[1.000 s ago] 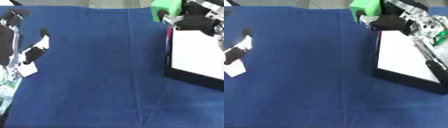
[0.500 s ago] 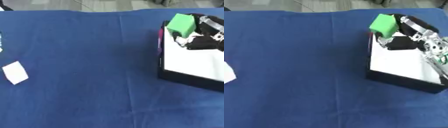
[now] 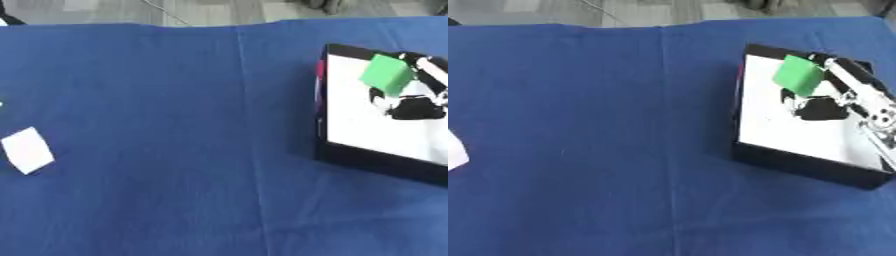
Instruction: Pick up the objects with one hand, pass them to the other hand, and then place them into the box on the other side of the table.
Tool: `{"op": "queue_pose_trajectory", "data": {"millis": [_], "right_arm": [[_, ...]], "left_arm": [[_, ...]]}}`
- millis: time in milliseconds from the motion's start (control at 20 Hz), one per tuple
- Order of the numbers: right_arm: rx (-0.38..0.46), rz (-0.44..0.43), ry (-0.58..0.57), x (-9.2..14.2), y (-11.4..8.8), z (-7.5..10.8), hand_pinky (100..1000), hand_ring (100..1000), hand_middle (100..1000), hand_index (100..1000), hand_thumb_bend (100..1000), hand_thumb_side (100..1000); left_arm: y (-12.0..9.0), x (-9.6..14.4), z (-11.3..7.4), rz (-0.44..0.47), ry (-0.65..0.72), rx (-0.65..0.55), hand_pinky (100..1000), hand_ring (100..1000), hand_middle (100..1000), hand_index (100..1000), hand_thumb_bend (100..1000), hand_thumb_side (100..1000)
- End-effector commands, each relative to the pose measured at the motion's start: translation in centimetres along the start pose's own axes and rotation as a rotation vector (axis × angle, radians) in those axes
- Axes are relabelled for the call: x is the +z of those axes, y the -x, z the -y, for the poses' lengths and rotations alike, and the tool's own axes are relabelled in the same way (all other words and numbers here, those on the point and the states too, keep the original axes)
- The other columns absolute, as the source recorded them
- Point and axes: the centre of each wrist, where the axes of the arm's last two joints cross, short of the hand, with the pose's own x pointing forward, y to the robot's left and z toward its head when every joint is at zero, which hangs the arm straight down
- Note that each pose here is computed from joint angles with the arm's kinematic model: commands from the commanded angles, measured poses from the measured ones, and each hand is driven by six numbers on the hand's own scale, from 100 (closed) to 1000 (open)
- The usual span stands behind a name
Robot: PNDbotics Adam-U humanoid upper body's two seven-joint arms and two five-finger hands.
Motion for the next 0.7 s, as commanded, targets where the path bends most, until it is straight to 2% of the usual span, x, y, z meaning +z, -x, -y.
{"op": "queue_pose_trajectory", "data": {"millis": [50,250,300,500,700], "right_arm": [[0.093,-0.004,0.038,-0.5,0.7,1.6,934,1000,896,924,145,100],[0.182,-0.008,-0.003,-1.0,1.9,1.9,984,1000,961,994,358,100],[0.198,-0.008,-0.023,-1.0,2.2,1.9,993,1000,969,1000,377,100],[0.233,-0.006,-0.078,-1.2,2.7,2.3,1000,1000,999,1000,362,100],[0.250,-0.026,-0.044,-1.3,3.1,2.6,1000,1000,994,1000,382,100]], "left_arm": [[-0.2,-0.5,-1.6,0.016,-0.031,-0.026,840,735,743,821,131,522],[0.0,-0.5,-1.7,0.010,-0.031,-0.035,840,733,740,820,131,523],[0.0,-0.5,-1.7,0.008,-0.032,-0.036,840,733,739,820,131,524],[0.2,-0.4,-1.6,-0.004,-0.029,-0.040,840,730,735,820,128,527],[0.2,-0.4,-1.6,-0.011,-0.030,-0.042,838,725,729,819,129,527]]}}
